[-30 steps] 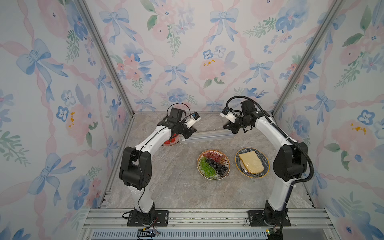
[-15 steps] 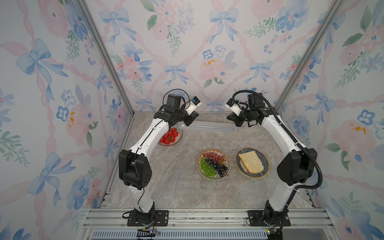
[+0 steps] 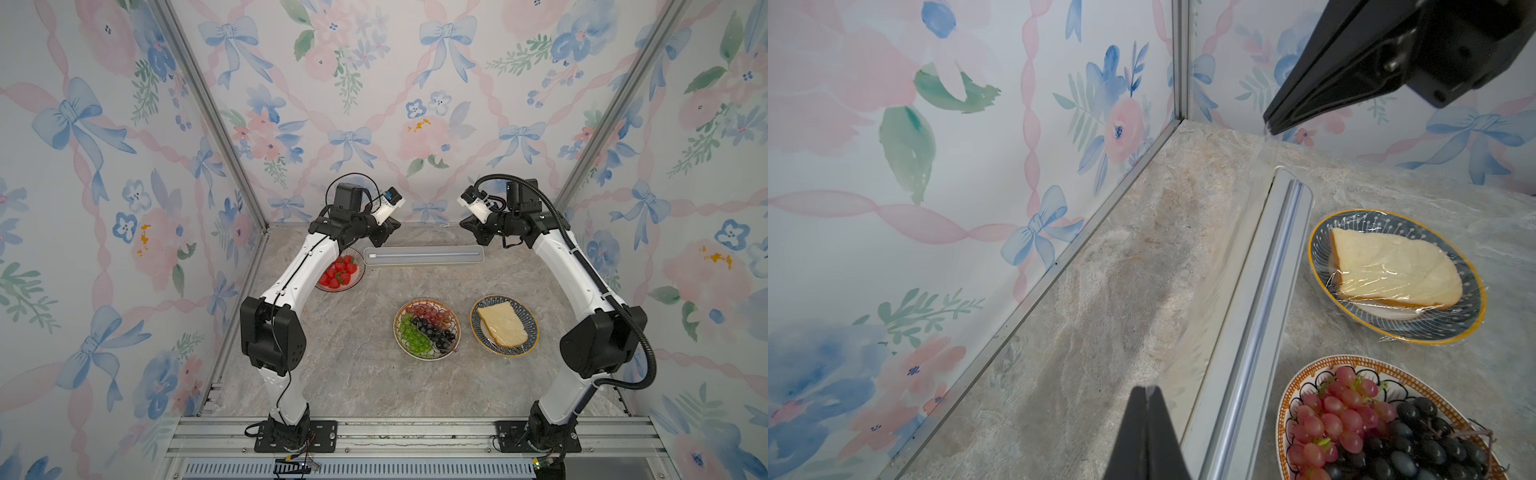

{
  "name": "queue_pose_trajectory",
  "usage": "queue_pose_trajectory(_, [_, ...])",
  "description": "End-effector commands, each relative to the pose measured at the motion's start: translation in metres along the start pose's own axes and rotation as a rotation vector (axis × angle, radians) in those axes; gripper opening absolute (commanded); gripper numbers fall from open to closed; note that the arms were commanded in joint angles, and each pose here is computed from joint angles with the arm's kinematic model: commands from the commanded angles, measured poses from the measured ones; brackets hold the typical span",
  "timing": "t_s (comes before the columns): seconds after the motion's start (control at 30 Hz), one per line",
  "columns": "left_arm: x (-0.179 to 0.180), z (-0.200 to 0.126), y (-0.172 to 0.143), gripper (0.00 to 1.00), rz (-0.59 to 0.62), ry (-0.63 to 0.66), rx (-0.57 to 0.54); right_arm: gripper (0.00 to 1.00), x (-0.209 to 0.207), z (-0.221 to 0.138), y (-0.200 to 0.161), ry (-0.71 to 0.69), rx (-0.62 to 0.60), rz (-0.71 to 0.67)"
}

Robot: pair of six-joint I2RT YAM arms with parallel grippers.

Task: Wrap the plate with plastic wrap
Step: Pull the plastic wrap from the plastic wrap cutting box.

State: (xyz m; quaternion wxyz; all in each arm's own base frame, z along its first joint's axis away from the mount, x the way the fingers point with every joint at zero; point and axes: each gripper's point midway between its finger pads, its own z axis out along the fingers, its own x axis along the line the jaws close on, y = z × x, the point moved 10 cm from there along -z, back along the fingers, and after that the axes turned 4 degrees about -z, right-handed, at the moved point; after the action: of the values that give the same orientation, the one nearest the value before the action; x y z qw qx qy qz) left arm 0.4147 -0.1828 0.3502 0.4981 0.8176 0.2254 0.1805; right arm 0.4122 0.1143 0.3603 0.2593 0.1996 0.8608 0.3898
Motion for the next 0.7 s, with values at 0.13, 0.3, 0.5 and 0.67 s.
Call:
queue_pose_trajectory(0.13, [0.0022, -0.0103, 0.0186, 0.0, 0.024, 0.005, -0.066, 0.0, -0.0082, -0.0286, 0.0203, -0.086, -0.058, -0.022])
queue_pose_trajectory(0.3, [0.0014, -0.0113, 0.0218, 0.0, 0.027, 0.001, -0.076, 0.0, -0.0084, -0.0294, 0.0207, -0.087, -0.061, -0.022])
queue_pose_trajectory(0.5, [-0.0003, -0.0128, 0.0252, 0.0, 0.03, -0.011, -0.087, 0.0, -0.0082, -0.0312, 0.0222, -0.092, -0.064, -0.022])
queue_pose_trajectory(0.67, [-0.0004, -0.0135, 0.0262, 0.0, 0.03, -0.009, -0.09, 0.0, -0.0089, -0.035, 0.0233, -0.102, -0.063, -0.021])
